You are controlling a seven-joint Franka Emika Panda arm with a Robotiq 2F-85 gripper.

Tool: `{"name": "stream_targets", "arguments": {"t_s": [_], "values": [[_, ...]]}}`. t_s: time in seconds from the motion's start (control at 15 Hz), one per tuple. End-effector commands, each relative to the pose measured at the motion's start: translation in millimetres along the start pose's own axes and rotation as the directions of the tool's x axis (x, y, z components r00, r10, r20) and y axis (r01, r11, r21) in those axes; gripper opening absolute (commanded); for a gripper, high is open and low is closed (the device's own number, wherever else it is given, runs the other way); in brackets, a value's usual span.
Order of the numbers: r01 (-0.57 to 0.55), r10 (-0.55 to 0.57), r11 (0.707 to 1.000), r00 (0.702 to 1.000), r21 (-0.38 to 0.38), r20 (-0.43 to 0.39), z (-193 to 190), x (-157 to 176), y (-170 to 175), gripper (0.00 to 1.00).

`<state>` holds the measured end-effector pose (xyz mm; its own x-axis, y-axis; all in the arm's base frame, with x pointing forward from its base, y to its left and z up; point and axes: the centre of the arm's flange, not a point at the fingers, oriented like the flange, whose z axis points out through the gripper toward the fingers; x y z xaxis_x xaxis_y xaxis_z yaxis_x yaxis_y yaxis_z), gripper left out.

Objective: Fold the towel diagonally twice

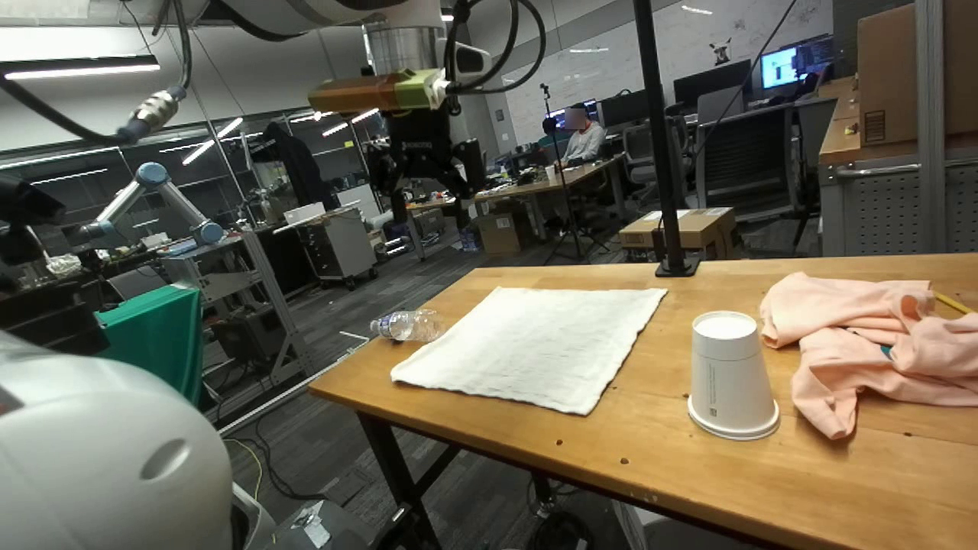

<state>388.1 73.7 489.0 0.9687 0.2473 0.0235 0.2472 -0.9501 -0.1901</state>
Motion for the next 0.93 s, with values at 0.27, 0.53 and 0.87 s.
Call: {"name": "stream_targets", "arguments": {"t_s": [0.27,0.53,0.87], "values": [[0.118,-0.132,0.986,0.984,-0.120,-0.116,7,1,9,1.00],[0.223,-0.247,0.947,0.966,-0.232,-0.080,15,-10,25,1.00],[0.284,-0.322,0.887,0.945,-0.364,-0.048,18,-27,59,1.00]]}}
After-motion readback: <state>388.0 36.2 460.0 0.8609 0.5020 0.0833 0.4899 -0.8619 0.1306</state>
